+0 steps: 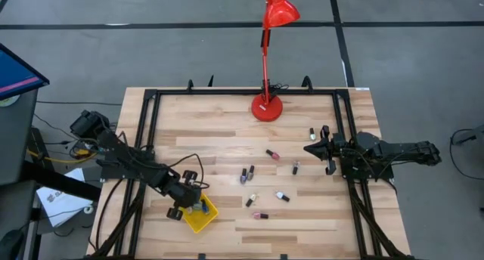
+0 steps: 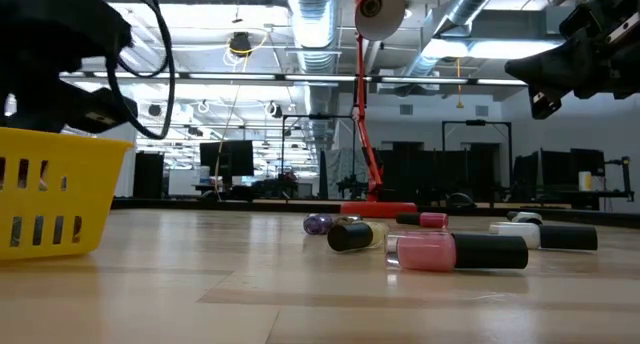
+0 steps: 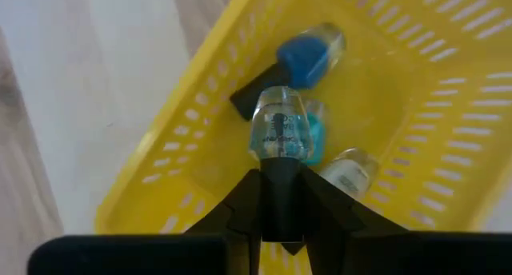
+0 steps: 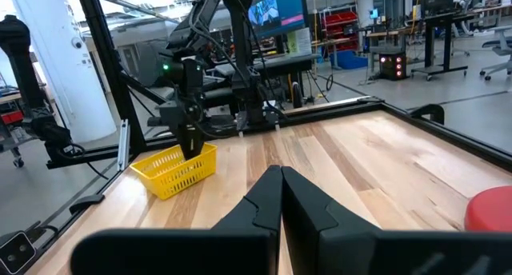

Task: Pick & Place Nail Polish
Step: Put the transparent nail polish bottle into the yellow basket, then put the dark brown nail polish bottle into the yellow basket

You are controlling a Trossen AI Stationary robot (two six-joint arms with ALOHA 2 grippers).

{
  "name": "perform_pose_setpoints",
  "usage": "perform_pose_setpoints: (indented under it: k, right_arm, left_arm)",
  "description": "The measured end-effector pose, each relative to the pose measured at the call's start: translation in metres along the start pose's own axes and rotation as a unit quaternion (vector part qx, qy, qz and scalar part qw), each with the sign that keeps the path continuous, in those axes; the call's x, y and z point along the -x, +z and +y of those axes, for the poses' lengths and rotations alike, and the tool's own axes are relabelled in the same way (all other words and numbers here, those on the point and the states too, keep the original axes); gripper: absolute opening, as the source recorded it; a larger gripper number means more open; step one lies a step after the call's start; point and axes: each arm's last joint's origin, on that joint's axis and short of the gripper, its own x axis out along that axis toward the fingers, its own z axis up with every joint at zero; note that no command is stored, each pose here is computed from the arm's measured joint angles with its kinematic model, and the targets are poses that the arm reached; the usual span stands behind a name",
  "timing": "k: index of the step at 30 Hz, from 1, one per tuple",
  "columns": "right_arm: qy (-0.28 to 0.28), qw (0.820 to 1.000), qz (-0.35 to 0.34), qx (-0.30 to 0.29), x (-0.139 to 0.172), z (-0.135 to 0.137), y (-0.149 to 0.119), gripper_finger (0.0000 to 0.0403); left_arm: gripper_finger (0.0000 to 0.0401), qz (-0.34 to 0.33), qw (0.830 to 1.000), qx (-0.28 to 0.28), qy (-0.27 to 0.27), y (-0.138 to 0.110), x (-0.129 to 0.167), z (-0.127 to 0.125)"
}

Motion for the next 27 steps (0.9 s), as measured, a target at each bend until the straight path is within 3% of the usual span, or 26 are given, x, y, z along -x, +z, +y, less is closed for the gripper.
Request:
perform_pose_setpoints:
  k: [10, 27]
  right_arm:
    - [0.000, 1.000, 0.000, 0.000, 0.000, 0.000, 0.000, 0.0000]
    - [0.000, 1.000, 0.000, 0.000, 0.000, 0.000, 0.000, 0.0000]
  left_arm:
    - [0.0059, 0.004, 1.000, 0.018, 0.009, 0.003, -0.002, 0.012]
    - [0.0176, -0.017, 1.000, 0.019, 0.003, 0.011, 0.006, 0.010]
